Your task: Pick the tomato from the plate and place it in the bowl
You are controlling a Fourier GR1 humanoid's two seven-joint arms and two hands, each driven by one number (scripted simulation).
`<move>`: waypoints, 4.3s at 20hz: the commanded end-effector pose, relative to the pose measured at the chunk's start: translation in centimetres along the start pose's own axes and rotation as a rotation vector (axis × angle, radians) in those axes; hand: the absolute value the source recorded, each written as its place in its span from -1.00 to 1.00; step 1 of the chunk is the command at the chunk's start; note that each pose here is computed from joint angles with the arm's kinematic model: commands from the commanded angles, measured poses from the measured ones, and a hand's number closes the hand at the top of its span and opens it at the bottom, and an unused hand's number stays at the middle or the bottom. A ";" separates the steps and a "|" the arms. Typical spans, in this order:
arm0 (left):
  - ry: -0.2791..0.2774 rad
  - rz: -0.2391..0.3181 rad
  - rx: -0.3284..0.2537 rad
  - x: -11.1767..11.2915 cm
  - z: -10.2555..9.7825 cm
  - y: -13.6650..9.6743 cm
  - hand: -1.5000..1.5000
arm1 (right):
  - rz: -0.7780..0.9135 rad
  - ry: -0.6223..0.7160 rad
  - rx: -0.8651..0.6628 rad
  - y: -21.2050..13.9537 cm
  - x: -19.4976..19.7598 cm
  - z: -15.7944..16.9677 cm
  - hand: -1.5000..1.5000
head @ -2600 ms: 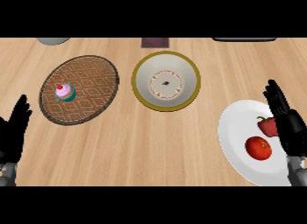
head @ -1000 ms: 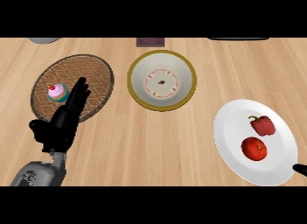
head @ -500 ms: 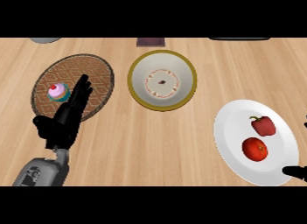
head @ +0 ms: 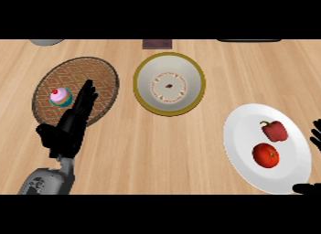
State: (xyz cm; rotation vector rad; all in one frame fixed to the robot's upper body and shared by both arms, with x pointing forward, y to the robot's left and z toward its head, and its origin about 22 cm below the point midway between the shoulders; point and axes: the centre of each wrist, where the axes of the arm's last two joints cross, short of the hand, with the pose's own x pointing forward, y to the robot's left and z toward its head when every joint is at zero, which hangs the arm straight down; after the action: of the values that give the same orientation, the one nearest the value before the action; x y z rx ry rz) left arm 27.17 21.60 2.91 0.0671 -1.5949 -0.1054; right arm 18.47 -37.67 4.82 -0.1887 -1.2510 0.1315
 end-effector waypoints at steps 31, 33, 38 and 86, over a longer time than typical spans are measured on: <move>0.003 -0.007 -0.008 1.0 -0.7 -1.7 0.00 | -0.125 0.042 -0.014 6.3 -6.5 -4.1 -1.00; 0.014 0.003 -0.015 0.8 -1.0 0.8 0.00 | -0.054 0.071 -0.017 6.4 -7.0 -3.4 -1.00; 0.007 0.011 -0.008 -0.7 1.3 -1.8 0.00 | -0.020 0.081 0.020 6.2 -9.5 -4.2 -1.00; -0.002 -0.013 -0.101 0.3 -1.1 -3.0 0.00 | 0.459 -0.636 -0.341 39.5 25.0 -4.5 1.00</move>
State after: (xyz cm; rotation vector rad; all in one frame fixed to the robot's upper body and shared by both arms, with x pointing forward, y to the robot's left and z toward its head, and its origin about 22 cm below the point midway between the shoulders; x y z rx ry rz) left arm 28.31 19.57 2.86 0.0081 -1.5833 -0.1828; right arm 29.92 3.69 15.44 -0.6883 -1.8873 0.4900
